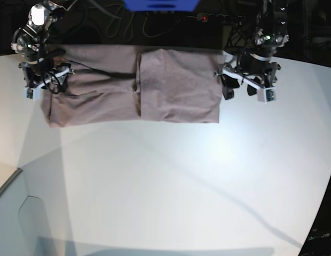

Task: Layout the t-shirt on the table in an organized manner, then fold the t-shirt properly
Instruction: 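Hold the shirt corner with the right gripper while the left gripper waits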

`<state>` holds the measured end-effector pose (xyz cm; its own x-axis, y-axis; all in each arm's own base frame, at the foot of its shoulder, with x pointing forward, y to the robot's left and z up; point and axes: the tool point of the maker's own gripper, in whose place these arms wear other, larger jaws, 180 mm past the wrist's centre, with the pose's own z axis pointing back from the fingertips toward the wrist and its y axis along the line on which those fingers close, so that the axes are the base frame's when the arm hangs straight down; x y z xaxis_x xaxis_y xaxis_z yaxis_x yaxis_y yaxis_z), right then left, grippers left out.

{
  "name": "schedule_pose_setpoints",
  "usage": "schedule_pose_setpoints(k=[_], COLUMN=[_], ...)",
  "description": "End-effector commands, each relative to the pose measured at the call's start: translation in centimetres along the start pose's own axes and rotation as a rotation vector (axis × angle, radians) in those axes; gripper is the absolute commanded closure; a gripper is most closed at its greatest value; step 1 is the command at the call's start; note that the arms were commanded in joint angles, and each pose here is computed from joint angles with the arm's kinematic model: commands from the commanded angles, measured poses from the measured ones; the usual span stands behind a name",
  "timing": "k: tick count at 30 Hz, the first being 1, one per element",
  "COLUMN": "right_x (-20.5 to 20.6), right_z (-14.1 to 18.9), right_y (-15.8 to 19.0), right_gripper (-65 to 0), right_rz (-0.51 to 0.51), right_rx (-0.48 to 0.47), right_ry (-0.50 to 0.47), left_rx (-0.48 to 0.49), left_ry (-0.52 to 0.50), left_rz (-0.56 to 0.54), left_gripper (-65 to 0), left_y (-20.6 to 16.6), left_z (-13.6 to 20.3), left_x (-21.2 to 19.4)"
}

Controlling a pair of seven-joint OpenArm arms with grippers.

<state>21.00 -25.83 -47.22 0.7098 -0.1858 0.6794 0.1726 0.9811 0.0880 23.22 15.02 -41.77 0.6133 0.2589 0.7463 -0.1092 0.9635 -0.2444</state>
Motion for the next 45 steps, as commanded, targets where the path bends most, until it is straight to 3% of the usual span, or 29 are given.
schedule_pose_setpoints(k=[1,12,18,28,41,45], right_x=[-0.5,-1.7,-2.1,-1.6,-1.0,1.0], right_z=[-0.2,-0.8,-1.2,-1.4,-1.4,-0.8], right_y=[0.2,0.8,3.3,3.6,3.5,3.3], right_gripper=[-37.2,-35.6,-22.0,-0.4,0.0,0.0], right_rz=[0.006,0.011,0.072,0.076,0.082,0.108], right_rx=[0.017,0.047,0.115,0.121,0.117,0.098], right_ry=[0.022,0.060,0.084,0.075,0.059,0.009], left_rx=[-0.010,-0.010,-0.011,-0.012,-0.013,-0.013], left_ry=[-0.040,-0.040,-0.042,-0.046,-0.051,-0.051], left_rz=[-0.006,-0.006,-0.006,-0.006,-0.007,-0.007], left_gripper=[-41.4,-41.4,-41.4,-41.4,-41.4,-41.4], left_y=[-0.2,-0.2,-0.2,-0.3,-0.3,-0.3], left_z=[0.2,0.2,0.1,0.0,0.0,0.0], left_x=[1.2,1.2,1.2,1.4,1.6,1.6])
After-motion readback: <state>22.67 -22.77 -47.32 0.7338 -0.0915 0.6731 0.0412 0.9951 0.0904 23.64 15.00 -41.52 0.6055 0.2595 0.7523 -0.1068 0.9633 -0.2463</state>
